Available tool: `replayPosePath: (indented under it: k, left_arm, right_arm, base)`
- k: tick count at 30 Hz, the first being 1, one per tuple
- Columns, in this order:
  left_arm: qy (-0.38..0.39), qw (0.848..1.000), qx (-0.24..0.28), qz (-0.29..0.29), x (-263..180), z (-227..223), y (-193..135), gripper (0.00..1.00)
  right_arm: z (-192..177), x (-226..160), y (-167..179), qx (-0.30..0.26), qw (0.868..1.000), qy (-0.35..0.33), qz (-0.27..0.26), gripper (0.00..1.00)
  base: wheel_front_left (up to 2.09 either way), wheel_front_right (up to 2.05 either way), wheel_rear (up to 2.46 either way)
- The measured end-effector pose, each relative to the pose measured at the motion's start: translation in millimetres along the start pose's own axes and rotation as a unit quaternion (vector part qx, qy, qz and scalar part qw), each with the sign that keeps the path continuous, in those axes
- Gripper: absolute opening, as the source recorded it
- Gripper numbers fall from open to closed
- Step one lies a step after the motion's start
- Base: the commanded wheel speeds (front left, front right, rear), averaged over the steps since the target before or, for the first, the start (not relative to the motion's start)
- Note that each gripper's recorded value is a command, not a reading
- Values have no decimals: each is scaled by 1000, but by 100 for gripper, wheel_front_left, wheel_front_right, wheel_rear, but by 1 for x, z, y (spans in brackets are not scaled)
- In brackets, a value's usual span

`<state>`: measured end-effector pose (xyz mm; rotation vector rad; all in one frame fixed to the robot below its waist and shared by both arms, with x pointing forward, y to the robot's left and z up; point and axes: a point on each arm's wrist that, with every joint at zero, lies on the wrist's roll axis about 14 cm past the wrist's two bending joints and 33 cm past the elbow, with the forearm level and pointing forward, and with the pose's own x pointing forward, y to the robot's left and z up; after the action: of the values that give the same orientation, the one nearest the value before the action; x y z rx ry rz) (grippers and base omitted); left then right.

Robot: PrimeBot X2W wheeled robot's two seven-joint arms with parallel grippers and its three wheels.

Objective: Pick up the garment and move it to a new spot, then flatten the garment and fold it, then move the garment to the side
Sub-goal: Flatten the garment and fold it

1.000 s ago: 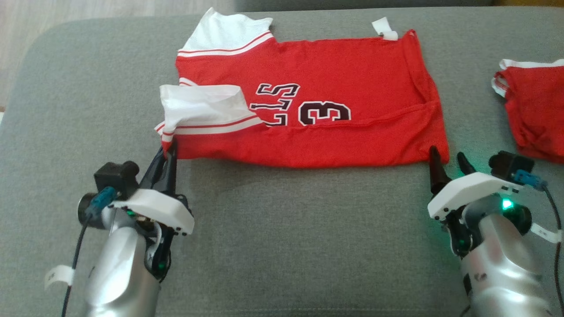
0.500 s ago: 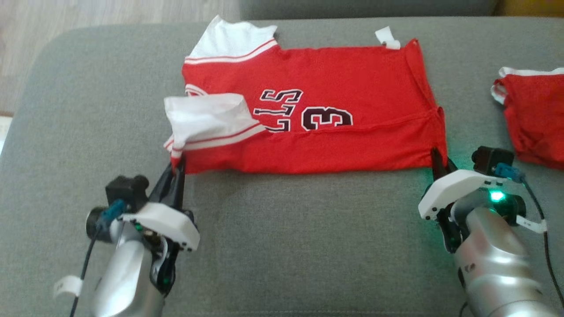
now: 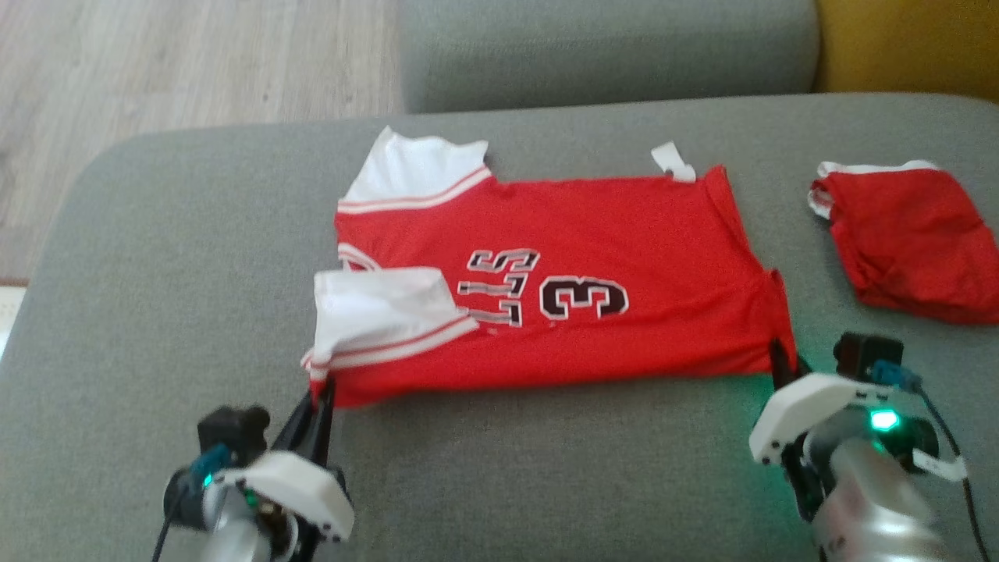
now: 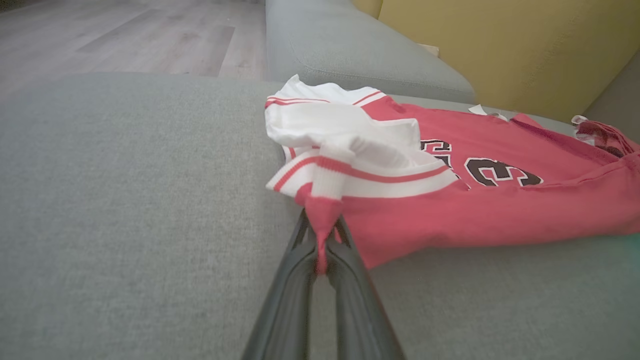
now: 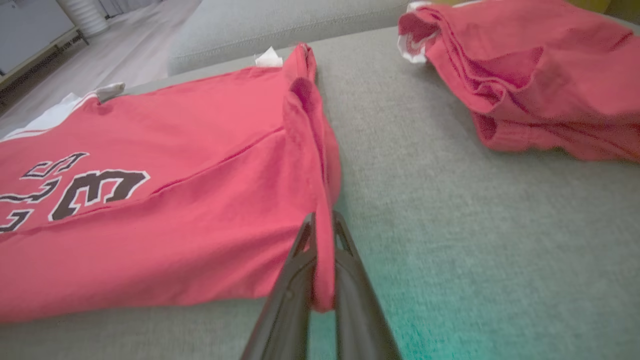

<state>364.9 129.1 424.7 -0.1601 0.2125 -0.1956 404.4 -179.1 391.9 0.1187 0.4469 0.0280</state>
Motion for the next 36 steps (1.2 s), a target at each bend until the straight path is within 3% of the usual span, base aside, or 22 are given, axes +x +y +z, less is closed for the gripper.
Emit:
replayPosePath:
  k: [11,12,13,14,15,16,17,18,21,26,36]
  left_arm:
    - [14,1000,-23,2,-35,-21,-5,0]
    - [14,1000,-23,2,-35,-21,-5,0]
    - [15,1000,-23,1,-34,-22,-6,0]
    - [16,1000,-23,-1,-34,-23,-7,0]
    - [16,1000,-23,-1,-34,-23,-7,0]
    - [18,1000,-23,-3,-34,-24,-9,11]
    - [20,1000,-23,-4,-33,-25,-10,80]
    - [20,1000,-23,-4,-32,-25,-10,100]
    - [4,1000,-18,15,-25,-13,-3,100]
    - [-85,995,-25,37,-10,45,11,100]
    - [-126,992,-12,-18,38,84,-5,100]
  right_arm:
    - [-30,-30,-10,46,998,36,-11,0]
    - [-30,-30,-10,46,998,36,-11,30]
    - [-29,-32,-9,50,998,34,-9,93]
    - [-28,-33,-9,51,998,30,-9,100]
    - [-28,-33,-9,51,998,30,-9,100]
    - [-23,-33,-10,52,998,20,-10,100]
    - [-17,-34,-12,53,999,5,-12,100]
    - [-9,-34,-15,53,998,-11,-15,100]
    - [22,-36,-17,34,997,-75,-16,100]
    - [73,-44,-22,17,984,-176,-21,100]
    - [88,-33,-9,13,981,-195,-1,100]
  base:
    - [0,0,0]
    - [0,0,0]
    - [0,0,0]
    - [0,0,0]
    - [0,0,0]
    - [0,0,0]
    - [0,0,0]
    - [0,0,0]
    - [0,0,0]
    - [0,0,0]
    - [0,0,0]
